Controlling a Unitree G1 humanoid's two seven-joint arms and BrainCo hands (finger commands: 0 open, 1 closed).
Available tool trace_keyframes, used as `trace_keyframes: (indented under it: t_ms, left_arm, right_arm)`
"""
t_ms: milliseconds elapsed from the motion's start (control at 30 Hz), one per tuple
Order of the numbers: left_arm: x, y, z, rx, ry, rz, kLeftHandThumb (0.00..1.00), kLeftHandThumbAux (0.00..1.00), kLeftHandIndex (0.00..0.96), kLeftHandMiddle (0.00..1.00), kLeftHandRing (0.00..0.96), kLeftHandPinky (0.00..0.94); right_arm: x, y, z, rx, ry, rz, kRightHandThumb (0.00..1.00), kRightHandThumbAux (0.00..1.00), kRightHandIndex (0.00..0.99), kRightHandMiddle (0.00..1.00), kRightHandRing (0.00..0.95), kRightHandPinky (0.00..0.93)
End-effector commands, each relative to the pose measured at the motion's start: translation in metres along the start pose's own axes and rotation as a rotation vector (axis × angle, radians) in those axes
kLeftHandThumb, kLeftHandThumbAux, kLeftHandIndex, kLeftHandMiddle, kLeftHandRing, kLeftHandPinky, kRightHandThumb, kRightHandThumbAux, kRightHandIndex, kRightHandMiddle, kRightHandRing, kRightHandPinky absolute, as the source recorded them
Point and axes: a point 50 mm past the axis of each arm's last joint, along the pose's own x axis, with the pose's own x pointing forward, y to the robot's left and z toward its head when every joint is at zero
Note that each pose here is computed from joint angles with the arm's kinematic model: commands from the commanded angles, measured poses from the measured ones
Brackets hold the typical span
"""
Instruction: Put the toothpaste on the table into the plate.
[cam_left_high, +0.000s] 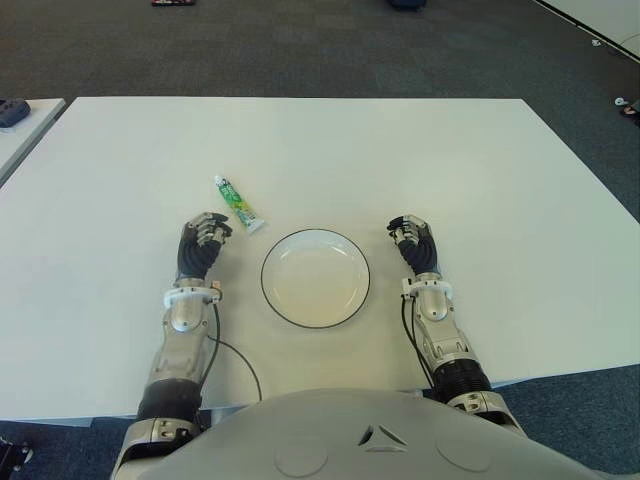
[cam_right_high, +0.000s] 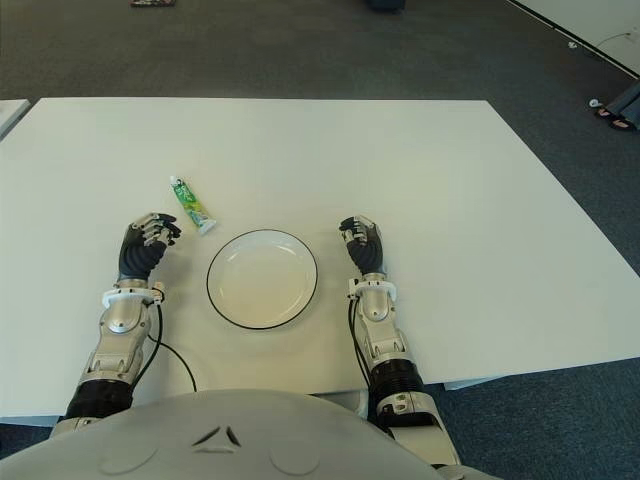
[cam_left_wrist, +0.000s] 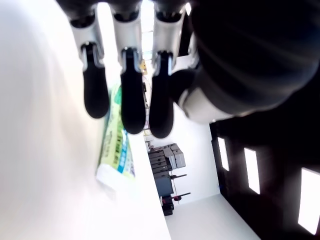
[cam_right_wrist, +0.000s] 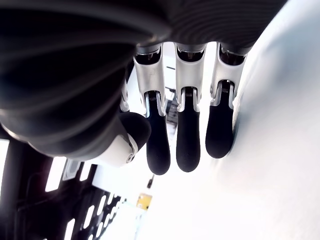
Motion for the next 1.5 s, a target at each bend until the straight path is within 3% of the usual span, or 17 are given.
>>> trace_keyframes:
  t_ms: [33, 267, 433, 533, 700, 800, 967, 1300, 1500]
  left_arm:
    - [0.008, 0.001, 0.018, 0.181, -0.091, 0.025, 0.705, 0.720, 0.429, 0.538, 0.521, 0.506]
    - [0.017, -0.002, 0.031, 0.418, -0.178, 0.077, 0.706, 0.719, 0.427, 0.497, 0.483, 0.461]
    - [0.041, 0.004, 0.038, 0.595, -0.224, 0.046, 0.708, 0.714, 0.424, 0.446, 0.429, 0.407]
    - [0.057, 0.010, 0.041, 0.714, -0.242, 0.017, 0.710, 0.706, 0.420, 0.355, 0.333, 0.320]
    - [0.068, 0.014, 0.044, 0.837, -0.276, -0.009, 0.709, 0.700, 0.413, 0.231, 0.201, 0.211]
    - [0.078, 0.017, 0.048, 0.893, -0.290, -0.014, 0.678, 0.557, 0.254, 0.170, 0.143, 0.170]
    - [0.101, 0.024, 0.058, 1.024, -0.324, -0.040, 0.687, 0.444, 0.125, 0.109, 0.095, 0.144]
    - [0.124, 0.029, 0.071, 1.241, -0.447, -0.134, 0.675, 0.349, 0.015, 0.046, 0.029, 0.042]
    - [0.130, 0.030, 0.074, 1.370, -0.533, -0.175, 0.633, 0.310, 0.001, 0.013, 0.003, 0.016]
  right_arm:
    - [0.000, 0.004, -0.002, 0.020, 0.019, 0.004, 0.717, 0.734, 0.423, 0.479, 0.464, 0.459]
    - [0.000, 0.005, -0.002, 0.024, 0.021, 0.002, 0.716, 0.734, 0.423, 0.476, 0.467, 0.467]
    - [0.000, 0.006, -0.002, 0.024, 0.022, 0.003, 0.715, 0.734, 0.422, 0.475, 0.467, 0.464]
    - [0.000, 0.006, -0.002, 0.018, 0.021, 0.002, 0.715, 0.734, 0.422, 0.477, 0.470, 0.468]
    - [0.000, 0.007, -0.002, 0.011, 0.019, 0.001, 0.714, 0.735, 0.422, 0.475, 0.468, 0.462]
    - [0.000, 0.007, -0.003, 0.004, 0.021, 0.001, 0.714, 0.735, 0.422, 0.476, 0.469, 0.465]
    - [0.000, 0.006, -0.003, 0.001, 0.020, 0.001, 0.715, 0.735, 0.422, 0.474, 0.466, 0.463]
    - [-0.001, 0.006, -0.002, 0.004, 0.024, 0.001, 0.715, 0.735, 0.421, 0.468, 0.463, 0.472]
    - [-0.001, 0.005, -0.003, 0.002, 0.030, -0.002, 0.714, 0.736, 0.421, 0.469, 0.465, 0.473]
